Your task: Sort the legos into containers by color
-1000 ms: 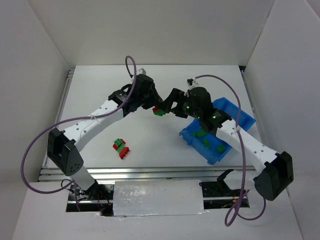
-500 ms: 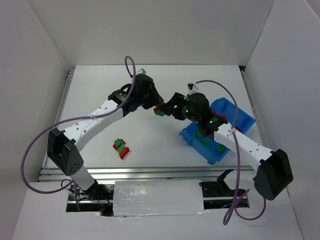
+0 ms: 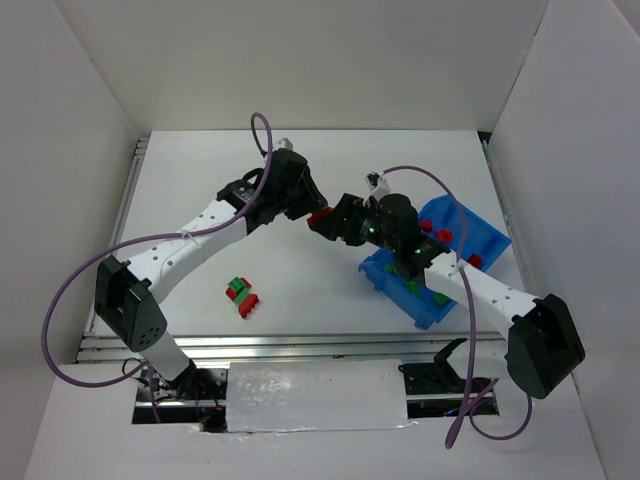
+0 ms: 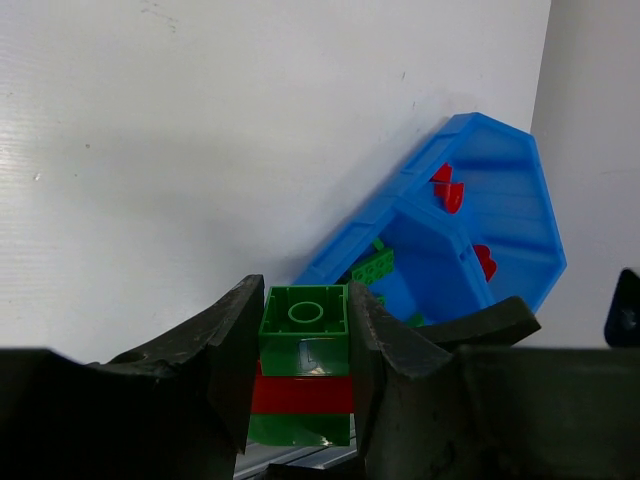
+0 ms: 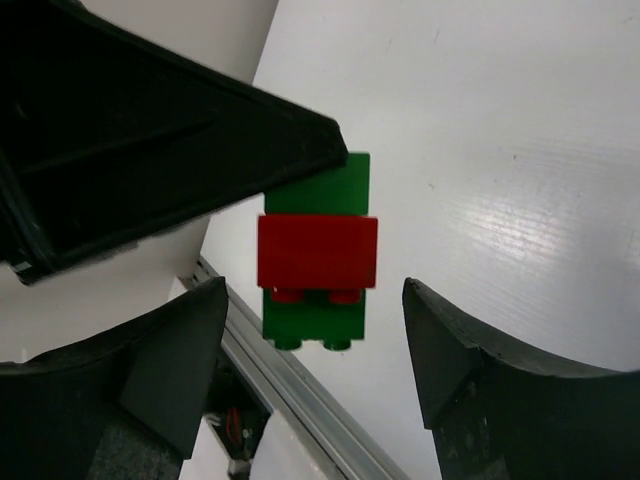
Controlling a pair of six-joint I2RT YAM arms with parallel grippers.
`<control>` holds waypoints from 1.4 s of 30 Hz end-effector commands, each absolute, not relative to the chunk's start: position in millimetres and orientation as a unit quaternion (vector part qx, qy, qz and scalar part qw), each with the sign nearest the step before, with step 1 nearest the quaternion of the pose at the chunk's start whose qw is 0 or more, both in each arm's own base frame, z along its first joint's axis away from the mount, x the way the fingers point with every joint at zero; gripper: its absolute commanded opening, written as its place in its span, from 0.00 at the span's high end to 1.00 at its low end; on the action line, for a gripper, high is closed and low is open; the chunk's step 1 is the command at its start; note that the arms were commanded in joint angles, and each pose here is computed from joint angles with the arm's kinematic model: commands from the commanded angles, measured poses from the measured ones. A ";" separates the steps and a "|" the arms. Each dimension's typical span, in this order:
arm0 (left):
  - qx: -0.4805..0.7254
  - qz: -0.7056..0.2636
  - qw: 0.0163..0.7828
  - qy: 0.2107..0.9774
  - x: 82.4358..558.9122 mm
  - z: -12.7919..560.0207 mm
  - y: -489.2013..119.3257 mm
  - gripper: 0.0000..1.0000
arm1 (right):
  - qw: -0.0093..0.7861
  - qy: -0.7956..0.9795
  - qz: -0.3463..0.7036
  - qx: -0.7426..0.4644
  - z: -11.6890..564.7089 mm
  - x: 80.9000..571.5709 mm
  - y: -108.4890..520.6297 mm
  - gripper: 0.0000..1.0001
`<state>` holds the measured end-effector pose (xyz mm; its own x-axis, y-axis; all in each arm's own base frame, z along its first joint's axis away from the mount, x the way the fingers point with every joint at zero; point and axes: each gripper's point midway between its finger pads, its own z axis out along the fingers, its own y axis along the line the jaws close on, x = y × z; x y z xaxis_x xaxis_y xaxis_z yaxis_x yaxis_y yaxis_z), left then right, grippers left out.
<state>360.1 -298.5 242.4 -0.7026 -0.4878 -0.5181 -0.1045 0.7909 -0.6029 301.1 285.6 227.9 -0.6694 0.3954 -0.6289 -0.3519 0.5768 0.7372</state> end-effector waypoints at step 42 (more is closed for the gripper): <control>0.377 -0.578 0.424 0.586 244.2 413.0 -285.3 0.01 | 0.293 0.646 0.638 -0.302 344.4 207.9 250.7 0.74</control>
